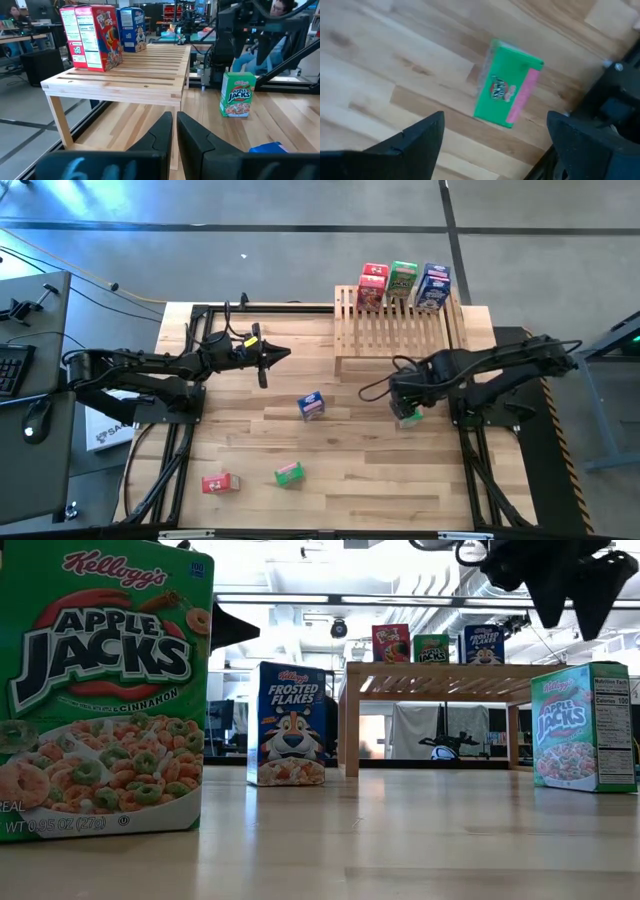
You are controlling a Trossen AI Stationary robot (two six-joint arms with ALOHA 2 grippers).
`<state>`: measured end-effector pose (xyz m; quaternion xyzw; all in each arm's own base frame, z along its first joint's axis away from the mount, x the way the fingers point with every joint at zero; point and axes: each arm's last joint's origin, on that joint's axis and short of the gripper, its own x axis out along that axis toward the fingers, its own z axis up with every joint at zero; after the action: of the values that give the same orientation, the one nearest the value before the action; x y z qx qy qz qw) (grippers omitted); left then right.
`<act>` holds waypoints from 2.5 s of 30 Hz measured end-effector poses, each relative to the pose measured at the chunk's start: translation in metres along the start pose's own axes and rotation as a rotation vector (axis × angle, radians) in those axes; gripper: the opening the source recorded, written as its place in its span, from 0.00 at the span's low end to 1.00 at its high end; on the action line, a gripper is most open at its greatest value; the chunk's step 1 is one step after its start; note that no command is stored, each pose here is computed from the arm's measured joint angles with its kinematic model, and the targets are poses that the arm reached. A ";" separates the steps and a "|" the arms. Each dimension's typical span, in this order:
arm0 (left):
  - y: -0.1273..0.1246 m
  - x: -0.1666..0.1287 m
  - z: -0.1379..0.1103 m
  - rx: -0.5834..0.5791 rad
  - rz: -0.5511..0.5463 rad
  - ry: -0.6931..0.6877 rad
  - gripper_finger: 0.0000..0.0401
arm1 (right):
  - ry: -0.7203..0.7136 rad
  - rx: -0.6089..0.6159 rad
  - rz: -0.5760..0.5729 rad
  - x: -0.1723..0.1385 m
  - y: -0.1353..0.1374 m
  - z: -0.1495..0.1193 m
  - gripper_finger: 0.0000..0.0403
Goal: Stack cereal on shelf
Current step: Put the right green cereal box on the shelf aligned with other green cereal box
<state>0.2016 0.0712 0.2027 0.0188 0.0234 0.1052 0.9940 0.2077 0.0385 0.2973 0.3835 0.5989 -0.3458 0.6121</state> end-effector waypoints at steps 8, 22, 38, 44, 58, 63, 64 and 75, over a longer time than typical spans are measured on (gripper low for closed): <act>0.000 0.000 0.000 0.005 0.001 0.000 0.04 | -0.034 0.087 -0.045 0.017 0.000 -0.007 0.83; 0.000 0.000 0.000 0.006 0.001 0.001 0.04 | -0.095 0.199 -0.054 0.070 -0.004 -0.013 0.79; 0.000 0.000 0.000 0.007 0.000 0.002 0.04 | -0.126 0.119 0.015 0.069 0.003 -0.011 0.43; 0.000 0.000 0.000 0.007 0.000 0.002 0.04 | -0.162 -0.030 0.132 0.019 0.020 -0.007 0.40; 0.000 0.000 0.000 0.027 0.000 -0.003 0.04 | -0.478 -0.602 0.053 -0.130 0.008 0.070 0.40; 0.000 0.000 0.001 0.032 0.001 -0.005 0.04 | -0.499 -0.761 -0.023 -0.148 0.000 0.112 0.40; 0.000 0.000 0.000 0.033 0.001 -0.005 0.04 | -0.499 -0.780 -0.037 -0.150 -0.004 0.119 0.40; 0.000 0.000 0.000 0.033 -0.001 0.002 0.04 | -0.436 -0.798 -0.154 -0.139 -0.041 0.172 0.40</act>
<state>0.2015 0.0711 0.2025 0.0352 0.0262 0.1041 0.9936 0.2459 -0.1375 0.4319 -0.0096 0.5692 -0.2052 0.7961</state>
